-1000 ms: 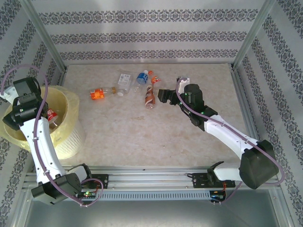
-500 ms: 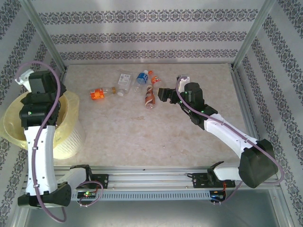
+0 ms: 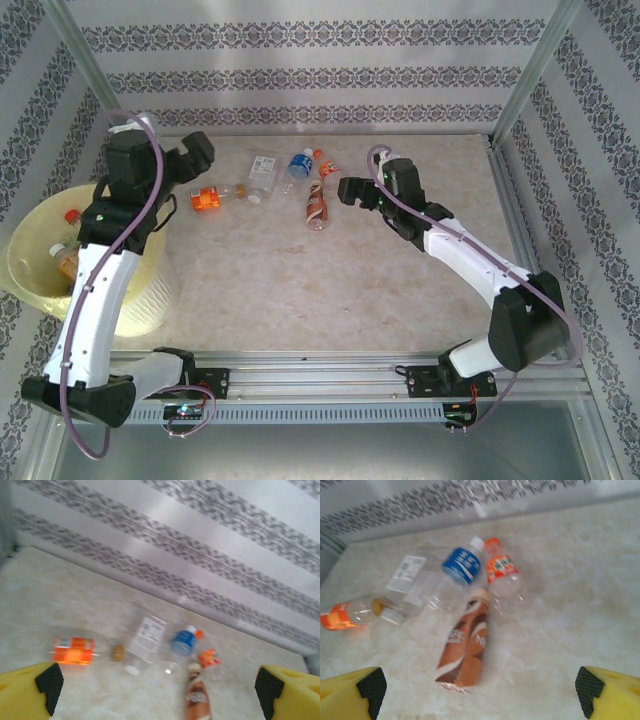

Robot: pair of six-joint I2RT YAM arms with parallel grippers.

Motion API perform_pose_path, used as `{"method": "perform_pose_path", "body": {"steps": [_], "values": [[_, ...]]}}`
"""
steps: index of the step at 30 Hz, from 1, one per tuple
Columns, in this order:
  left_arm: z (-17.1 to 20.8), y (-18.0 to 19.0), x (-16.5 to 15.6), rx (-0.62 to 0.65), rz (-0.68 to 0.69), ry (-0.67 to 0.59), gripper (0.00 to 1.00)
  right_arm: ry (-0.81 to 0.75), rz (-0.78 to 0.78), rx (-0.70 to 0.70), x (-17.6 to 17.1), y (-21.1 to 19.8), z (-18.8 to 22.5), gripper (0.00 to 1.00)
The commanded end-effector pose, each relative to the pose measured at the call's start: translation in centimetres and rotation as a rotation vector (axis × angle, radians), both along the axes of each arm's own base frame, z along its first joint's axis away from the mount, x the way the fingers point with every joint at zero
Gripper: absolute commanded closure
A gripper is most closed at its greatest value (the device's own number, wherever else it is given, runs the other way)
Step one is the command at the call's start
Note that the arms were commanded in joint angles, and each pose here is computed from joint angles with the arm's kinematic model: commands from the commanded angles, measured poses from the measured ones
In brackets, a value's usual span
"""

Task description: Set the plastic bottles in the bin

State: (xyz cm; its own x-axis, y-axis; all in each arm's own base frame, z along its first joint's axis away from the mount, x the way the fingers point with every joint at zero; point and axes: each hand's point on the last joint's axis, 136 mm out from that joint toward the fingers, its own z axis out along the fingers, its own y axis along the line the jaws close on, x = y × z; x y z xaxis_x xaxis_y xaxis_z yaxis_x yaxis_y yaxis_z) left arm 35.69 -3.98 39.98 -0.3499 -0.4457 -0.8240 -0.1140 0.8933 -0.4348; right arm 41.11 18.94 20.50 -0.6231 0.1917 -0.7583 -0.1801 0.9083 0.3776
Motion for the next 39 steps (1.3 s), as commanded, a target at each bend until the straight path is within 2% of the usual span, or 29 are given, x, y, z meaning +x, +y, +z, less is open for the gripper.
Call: {"method": "perform_pose_path", "body": {"steps": [1,6,11,27,31,39], "values": [[1.6,-4.3,0.9,-0.072,-0.162,-0.079,0.00,0.093,-0.015,0.014,0.1,0.1,-1.7,0.02],[0.2,-8.4,2.1,-0.086,-0.294,-0.041,0.00,0.160,0.020,0.039,-0.3,2.1,-4.0,0.02],[-1.9,-10.3,3.6,-0.095,-0.336,0.012,0.00,0.176,0.019,0.004,0.0,4.2,-6.1,0.02],[-7.8,-11.0,6.0,-0.121,-0.312,0.121,0.00,0.274,-0.101,-0.149,3.4,8.7,-13.0,0.07],[-8.6,-10.9,6.3,-0.118,-0.295,0.136,0.00,0.280,-0.133,-0.197,3.4,9.4,-14.8,0.11],[-10.7,-10.8,6.6,-0.110,-0.286,0.179,0.00,0.295,-0.143,-0.201,4.3,10.7,-17.1,0.29]]}}
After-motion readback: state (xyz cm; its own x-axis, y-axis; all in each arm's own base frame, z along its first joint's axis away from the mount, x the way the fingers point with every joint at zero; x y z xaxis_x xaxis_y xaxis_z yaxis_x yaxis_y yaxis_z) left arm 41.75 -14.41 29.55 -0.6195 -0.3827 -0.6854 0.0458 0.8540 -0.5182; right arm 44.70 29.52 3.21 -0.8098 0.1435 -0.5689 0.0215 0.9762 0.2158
